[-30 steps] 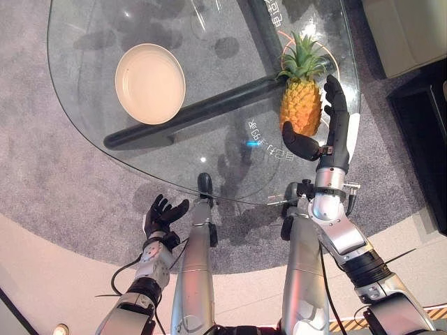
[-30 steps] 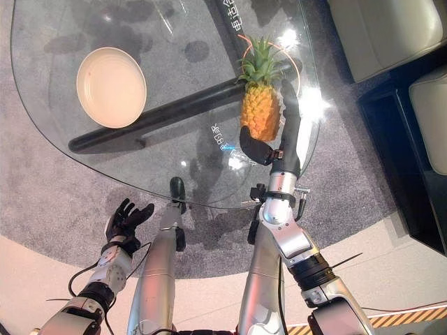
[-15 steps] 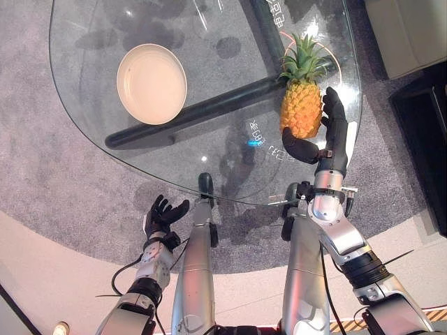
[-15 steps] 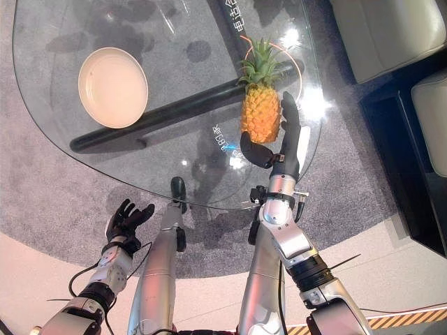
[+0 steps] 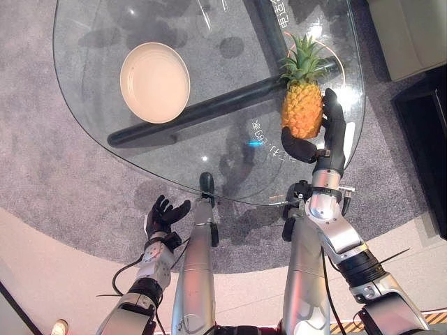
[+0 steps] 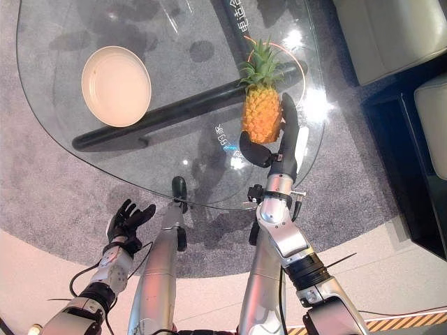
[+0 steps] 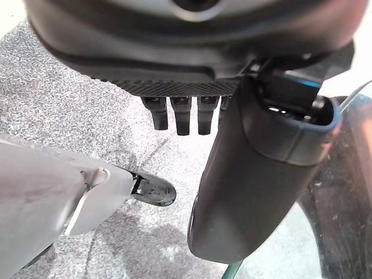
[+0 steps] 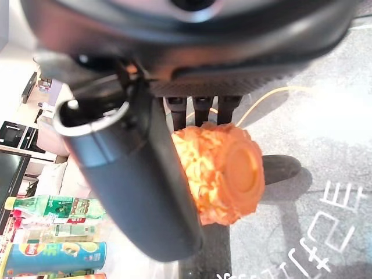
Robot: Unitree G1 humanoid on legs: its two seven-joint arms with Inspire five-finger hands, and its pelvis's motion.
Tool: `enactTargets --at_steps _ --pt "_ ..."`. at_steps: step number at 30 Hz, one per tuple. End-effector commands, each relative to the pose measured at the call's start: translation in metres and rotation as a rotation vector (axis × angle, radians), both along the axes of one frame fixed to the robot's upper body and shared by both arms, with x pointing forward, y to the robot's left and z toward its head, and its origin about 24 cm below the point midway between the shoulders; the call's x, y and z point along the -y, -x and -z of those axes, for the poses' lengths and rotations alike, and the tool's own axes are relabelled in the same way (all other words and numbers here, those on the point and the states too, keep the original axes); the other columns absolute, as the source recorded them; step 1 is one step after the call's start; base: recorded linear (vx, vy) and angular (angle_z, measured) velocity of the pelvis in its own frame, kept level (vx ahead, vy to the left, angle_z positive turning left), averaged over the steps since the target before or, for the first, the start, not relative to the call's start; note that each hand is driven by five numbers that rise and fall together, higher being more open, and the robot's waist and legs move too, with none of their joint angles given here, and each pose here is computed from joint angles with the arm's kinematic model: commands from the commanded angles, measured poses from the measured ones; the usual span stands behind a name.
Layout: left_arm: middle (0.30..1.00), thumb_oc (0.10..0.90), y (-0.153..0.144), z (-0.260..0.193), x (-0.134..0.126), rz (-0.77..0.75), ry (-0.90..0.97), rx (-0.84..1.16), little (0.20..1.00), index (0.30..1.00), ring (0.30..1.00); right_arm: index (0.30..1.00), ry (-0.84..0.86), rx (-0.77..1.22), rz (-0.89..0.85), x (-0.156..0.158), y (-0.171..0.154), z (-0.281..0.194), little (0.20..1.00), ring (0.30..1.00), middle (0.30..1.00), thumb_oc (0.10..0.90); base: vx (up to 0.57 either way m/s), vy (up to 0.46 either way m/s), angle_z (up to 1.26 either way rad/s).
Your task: Pick up the fruit to the plate
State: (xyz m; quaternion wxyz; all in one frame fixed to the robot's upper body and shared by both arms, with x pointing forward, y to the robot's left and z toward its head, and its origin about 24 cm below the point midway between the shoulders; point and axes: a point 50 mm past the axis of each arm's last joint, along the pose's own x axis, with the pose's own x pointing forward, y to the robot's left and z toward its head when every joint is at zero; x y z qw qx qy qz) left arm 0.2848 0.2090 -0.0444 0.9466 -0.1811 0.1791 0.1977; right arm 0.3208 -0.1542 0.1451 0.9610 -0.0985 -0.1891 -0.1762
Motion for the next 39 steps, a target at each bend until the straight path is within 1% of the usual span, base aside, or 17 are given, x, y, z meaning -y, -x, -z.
enactTargets --at_steps 1,11,17,22,32,33,34,35,39 --pt "0.900 0.800 0.016 0.009 -0.019 -0.065 -0.056 -0.036 0.900 0.900 0.900 0.900 -0.033 0.102 0.003 -0.001 0.003 -0.020 0.900 0.900 0.900 0.800 0.00 0.000 0.00" --pt "0.900 0.800 0.015 0.008 -0.019 -0.056 -0.063 -0.037 0.900 0.900 0.900 0.900 -0.039 0.014 0.027 0.000 -0.006 -0.013 0.900 0.900 0.900 0.800 0.00 0.000 0.00" --pt "0.900 0.800 0.014 0.007 -0.019 -0.051 -0.068 -0.034 0.900 0.900 0.900 0.900 0.004 -0.065 0.081 0.007 -0.012 -0.005 0.900 0.900 0.900 0.800 0.00 0.000 0.00" --pt "0.900 0.800 0.015 0.007 -0.020 -0.046 -0.073 -0.033 0.900 0.900 0.900 0.900 0.023 -0.082 0.106 0.012 -0.014 -0.005 0.900 0.900 0.900 0.800 0.00 0.000 0.00" --pt "0.900 0.800 0.013 0.005 -0.017 -0.044 -0.072 -0.030 0.900 0.900 0.900 0.900 0.044 -0.098 0.105 0.011 -0.015 -0.005 0.900 0.900 0.900 0.800 0.00 0.000 0.00" --pt "0.900 0.800 0.013 0.005 -0.017 -0.043 -0.072 -0.030 0.900 0.900 0.900 0.773 0.048 -0.101 0.108 0.012 -0.016 -0.005 0.752 0.773 0.773 0.652 0.00 0.000 0.00" --pt "0.900 0.800 0.013 0.005 -0.017 -0.043 -0.072 -0.030 0.900 0.900 0.900 0.446 0.056 -0.104 0.109 0.011 -0.016 -0.004 0.370 0.446 0.446 0.270 0.00 0.000 0.00" --pt "0.900 0.800 0.013 0.006 -0.017 -0.043 -0.073 -0.029 0.900 0.900 0.900 0.300 0.061 -0.108 0.107 0.011 -0.016 -0.004 0.200 0.300 0.300 0.100 0.00 0.000 0.00" --pt "0.900 0.800 0.013 0.005 -0.017 -0.042 -0.074 -0.027 0.900 0.900 0.900 0.300 0.068 -0.122 0.111 0.012 -0.017 -0.002 0.200 0.300 0.300 0.100 0.00 0.000 0.00"
